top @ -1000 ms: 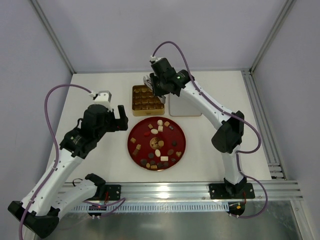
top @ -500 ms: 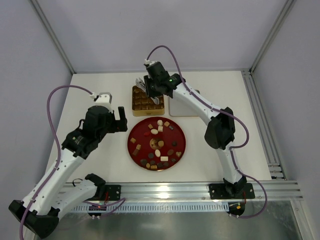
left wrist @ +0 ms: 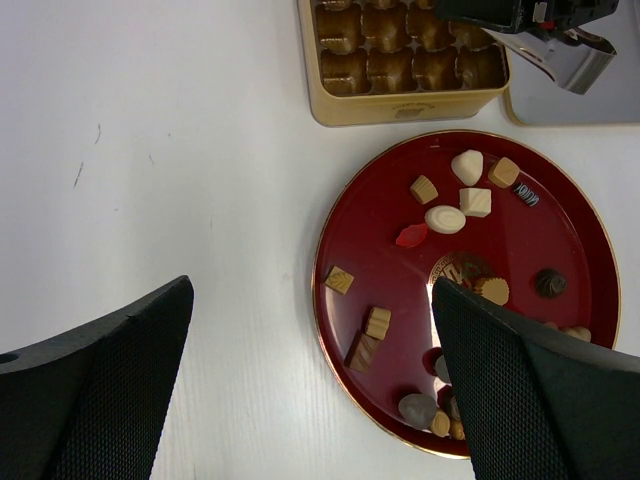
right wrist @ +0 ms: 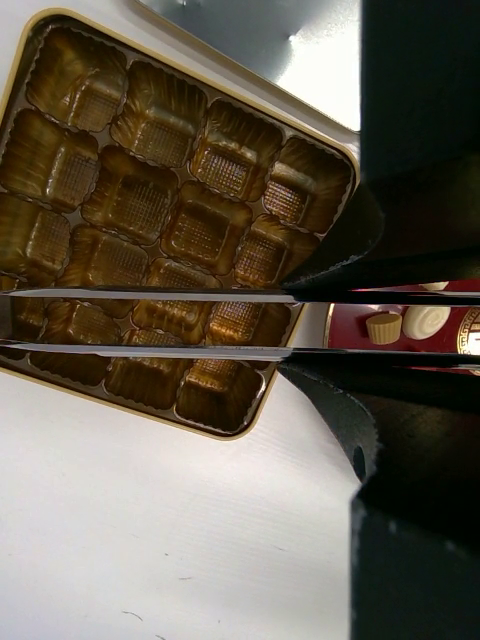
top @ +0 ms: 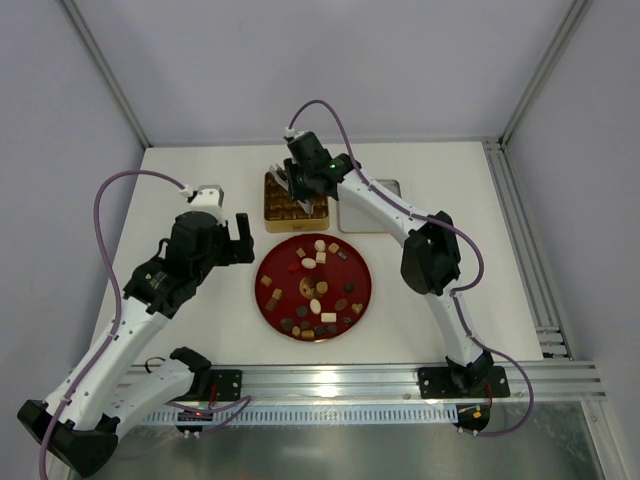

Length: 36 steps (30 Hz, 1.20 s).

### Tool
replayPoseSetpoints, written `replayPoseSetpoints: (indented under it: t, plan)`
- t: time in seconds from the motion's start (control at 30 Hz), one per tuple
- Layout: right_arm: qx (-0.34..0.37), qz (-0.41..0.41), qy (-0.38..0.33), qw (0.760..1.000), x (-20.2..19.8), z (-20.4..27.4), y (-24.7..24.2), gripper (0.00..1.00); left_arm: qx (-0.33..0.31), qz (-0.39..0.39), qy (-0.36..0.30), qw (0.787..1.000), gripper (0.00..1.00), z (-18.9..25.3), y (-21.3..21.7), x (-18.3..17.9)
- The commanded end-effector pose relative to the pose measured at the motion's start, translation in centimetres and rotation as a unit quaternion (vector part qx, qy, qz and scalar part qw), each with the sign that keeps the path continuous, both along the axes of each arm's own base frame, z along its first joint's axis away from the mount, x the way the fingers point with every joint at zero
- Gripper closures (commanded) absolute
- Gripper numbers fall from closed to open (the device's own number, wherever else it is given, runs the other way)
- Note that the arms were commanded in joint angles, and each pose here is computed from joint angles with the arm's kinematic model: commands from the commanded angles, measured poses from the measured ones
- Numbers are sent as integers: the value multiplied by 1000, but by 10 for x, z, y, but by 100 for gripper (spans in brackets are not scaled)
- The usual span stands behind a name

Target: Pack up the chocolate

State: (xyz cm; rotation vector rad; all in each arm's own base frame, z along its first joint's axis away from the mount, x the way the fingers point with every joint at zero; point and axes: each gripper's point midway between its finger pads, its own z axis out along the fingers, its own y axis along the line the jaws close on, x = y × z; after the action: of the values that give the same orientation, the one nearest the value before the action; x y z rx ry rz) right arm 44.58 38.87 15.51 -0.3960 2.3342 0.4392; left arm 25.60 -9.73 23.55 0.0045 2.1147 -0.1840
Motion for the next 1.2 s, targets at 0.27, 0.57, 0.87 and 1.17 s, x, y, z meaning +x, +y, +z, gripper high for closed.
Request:
replayPoseSetpoints:
  t: [0.27, 0.57, 0.87, 1.17]
  plan:
    - [28, 4, -20, 999, 3, 18, 13, 68, -1, 2, -24, 1000, 0, 9, 0, 6]
    - [29, 6, -25, 999, 4, 22, 14, 60, 1, 3, -23, 1000, 0, 8, 1, 6]
    - [34, 6, -31, 999, 4, 32, 15, 59, 2, 3, -22, 1000, 0, 7, 1, 6]
    - [35, -8, -72, 997, -20, 95, -20, 59, 0, 4, -25, 1000, 0, 9, 1, 6]
